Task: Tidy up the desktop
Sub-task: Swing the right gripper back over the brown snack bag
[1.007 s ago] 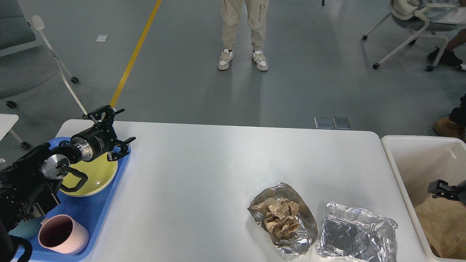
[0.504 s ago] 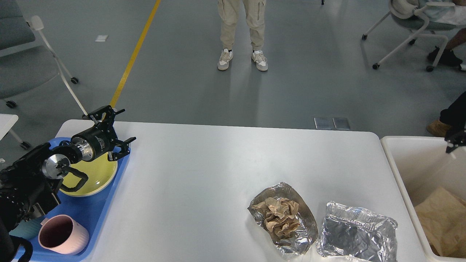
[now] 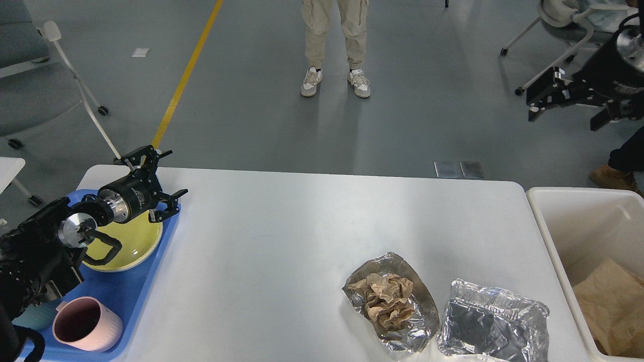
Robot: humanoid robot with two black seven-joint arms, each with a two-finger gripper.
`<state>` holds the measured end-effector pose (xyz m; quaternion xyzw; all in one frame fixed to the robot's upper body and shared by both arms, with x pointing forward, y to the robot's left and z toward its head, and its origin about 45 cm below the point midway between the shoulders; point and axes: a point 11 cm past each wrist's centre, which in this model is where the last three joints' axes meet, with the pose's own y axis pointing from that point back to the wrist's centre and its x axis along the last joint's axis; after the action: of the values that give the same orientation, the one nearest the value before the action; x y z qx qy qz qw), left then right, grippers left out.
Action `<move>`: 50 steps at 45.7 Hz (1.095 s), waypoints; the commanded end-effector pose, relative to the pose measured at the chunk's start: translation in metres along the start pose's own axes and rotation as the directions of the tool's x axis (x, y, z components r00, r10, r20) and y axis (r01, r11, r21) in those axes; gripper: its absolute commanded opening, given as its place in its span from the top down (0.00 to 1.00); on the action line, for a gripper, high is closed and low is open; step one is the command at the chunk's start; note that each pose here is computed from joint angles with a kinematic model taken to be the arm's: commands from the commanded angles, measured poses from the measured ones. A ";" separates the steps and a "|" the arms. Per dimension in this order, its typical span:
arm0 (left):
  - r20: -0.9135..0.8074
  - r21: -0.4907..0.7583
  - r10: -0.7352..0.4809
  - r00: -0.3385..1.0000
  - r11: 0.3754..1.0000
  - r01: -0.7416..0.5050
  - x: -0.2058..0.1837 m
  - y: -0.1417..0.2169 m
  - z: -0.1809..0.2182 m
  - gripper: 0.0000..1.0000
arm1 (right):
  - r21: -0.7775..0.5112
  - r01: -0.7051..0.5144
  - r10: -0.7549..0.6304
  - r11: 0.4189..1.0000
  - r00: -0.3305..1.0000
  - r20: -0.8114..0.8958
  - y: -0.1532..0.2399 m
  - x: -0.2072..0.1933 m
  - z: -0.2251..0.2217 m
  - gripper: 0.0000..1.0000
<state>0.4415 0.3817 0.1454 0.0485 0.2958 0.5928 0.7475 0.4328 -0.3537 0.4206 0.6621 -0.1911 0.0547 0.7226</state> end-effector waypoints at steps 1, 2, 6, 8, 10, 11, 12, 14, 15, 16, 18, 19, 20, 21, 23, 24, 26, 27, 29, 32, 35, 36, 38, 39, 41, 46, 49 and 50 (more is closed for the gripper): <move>0.000 0.000 0.000 1.000 1.000 0.000 0.000 0.000 0.000 0.04 | 0.056 -0.042 0.047 0.998 0.995 -0.087 0.015 0.008 -0.049 0.00; 0.000 0.000 0.001 1.000 1.000 -0.001 0.000 0.000 0.000 0.04 | 0.066 -0.048 0.055 0.997 0.993 -0.102 0.018 0.008 -0.058 0.00; 0.000 0.000 0.001 1.000 1.000 -0.001 0.000 0.000 0.000 0.04 | 0.104 -0.074 0.090 0.992 0.982 -0.163 0.028 0.011 -0.093 0.00; 0.000 0.000 0.000 1.000 1.000 0.000 0.000 0.000 0.000 0.04 | 0.124 -0.087 0.110 0.988 0.976 -0.189 0.032 0.012 -0.109 0.00; 0.000 0.000 0.000 1.000 1.000 0.000 0.000 0.000 0.000 0.04 | 0.142 -0.100 0.129 0.985 0.968 -0.216 0.035 0.014 -0.125 0.00; 0.000 0.000 0.000 1.000 1.000 0.000 0.000 0.000 0.000 0.04 | 0.148 -0.104 0.136 0.984 0.964 -0.228 0.034 0.014 -0.132 0.00; 0.000 0.000 0.000 1.000 1.000 0.000 0.000 0.000 0.000 0.04 | 0.155 -0.109 0.144 0.982 0.960 -0.238 0.034 0.014 -0.138 0.00; 0.000 0.000 0.000 1.000 1.000 0.000 0.000 0.000 0.000 0.04 | 0.171 -0.111 0.152 0.979 0.955 -0.253 0.032 0.013 -0.149 0.00; 0.000 0.000 0.000 1.000 1.000 0.000 0.000 0.000 0.000 0.04 | 0.175 -0.110 0.153 0.978 0.954 -0.259 0.031 0.012 -0.152 0.00; 0.000 0.000 0.000 1.000 1.000 0.000 0.000 0.000 0.000 0.04 | 0.178 -0.107 0.153 0.978 0.952 -0.265 0.028 0.010 -0.155 0.00; 0.000 0.000 0.000 1.000 1.000 0.000 0.000 0.000 0.000 0.04 | 0.181 -0.098 0.145 0.979 0.951 -0.274 0.020 0.007 -0.161 0.00; 0.000 0.000 0.000 1.000 1.000 0.000 0.000 0.000 0.000 0.04 | 0.180 -0.088 0.137 0.980 0.950 -0.281 0.013 0.004 -0.164 0.00; 0.000 0.000 0.000 1.000 1.000 0.000 0.000 0.000 0.000 0.04 | 0.183 -0.073 0.125 0.980 0.949 -0.290 0.006 0.000 -0.168 0.00; 0.000 0.000 0.000 1.000 1.000 0.000 0.000 0.000 0.000 0.04 | 0.182 -0.061 0.114 0.981 0.948 -0.296 -0.002 -0.004 -0.171 0.00; 0.000 0.000 0.001 1.000 1.000 -0.001 0.000 0.000 0.000 0.04 | 0.181 -0.034 0.089 0.983 0.949 -0.303 -0.016 -0.011 -0.173 0.00; 0.000 0.000 0.001 1.000 1.000 -0.001 0.000 0.000 0.000 0.04 | 0.180 -0.019 0.074 0.983 0.949 -0.306 -0.024 -0.015 -0.174 0.00; 0.000 0.000 0.000 1.000 1.000 0.000 0.000 0.000 0.000 0.04 | 0.177 0.005 0.050 0.984 0.951 -0.304 -0.038 -0.021 -0.173 0.01; 0.000 0.000 0.000 1.000 1.000 0.000 0.000 0.000 0.000 0.04 | 0.174 0.016 0.038 0.985 0.952 -0.303 -0.046 -0.025 -0.171 0.02; 0.000 0.000 0.001 1.000 1.000 -0.001 0.000 0.000 0.000 0.04 | 0.168 0.037 0.016 0.985 0.953 -0.304 -0.062 -0.032 -0.170 0.03; 0.000 0.000 0.001 1.000 1.000 -0.001 0.000 0.000 0.000 0.04 | 0.160 0.068 -0.017 0.985 0.954 -0.301 -0.089 -0.046 -0.165 0.03; 0.000 0.000 0.000 1.000 1.000 0.000 0.000 0.000 0.000 0.04 | 0.154 0.089 -0.041 0.984 0.956 -0.292 -0.111 -0.057 -0.159 0.03; 0.000 0.000 0.000 1.000 1.000 0.000 0.000 0.000 0.000 0.04 | 0.152 0.099 -0.051 0.983 0.956 -0.290 -0.117 -0.061 -0.158 0.03; 0.000 0.000 0.000 1.000 1.000 0.000 0.000 0.000 0.000 0.04 | 0.147 0.120 -0.074 0.982 0.955 -0.286 -0.128 -0.069 -0.154 0.03; 0.000 0.000 0.000 1.000 1.000 0.000 0.000 0.000 0.000 0.04 | 0.144 0.131 -0.086 0.981 0.955 -0.284 -0.133 -0.073 -0.152 0.03; 0.000 0.000 0.000 1.000 1.000 0.000 0.000 0.000 0.000 0.04 | 0.139 0.150 -0.106 0.979 0.954 -0.281 -0.140 -0.079 -0.150 0.05; 0.000 0.000 0.001 1.000 1.000 -0.001 0.000 0.000 0.000 0.04 | 0.132 0.186 -0.146 0.974 0.952 -0.268 -0.156 -0.091 -0.142 0.06; 0.000 0.000 0.000 1.000 1.000 0.000 0.000 0.000 0.000 0.04 | 0.126 0.210 -0.171 0.970 0.950 -0.262 -0.165 -0.099 -0.138 0.08; 0.000 0.000 0.000 1.000 1.000 0.000 0.000 0.000 0.000 0.04 | 0.124 0.218 -0.180 0.968 0.948 -0.261 -0.169 -0.102 -0.136 0.09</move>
<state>0.4415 0.3818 0.1454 0.0486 0.2957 0.5930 0.7474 0.4312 -0.2160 0.2394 0.7166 -0.0358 0.0971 0.6898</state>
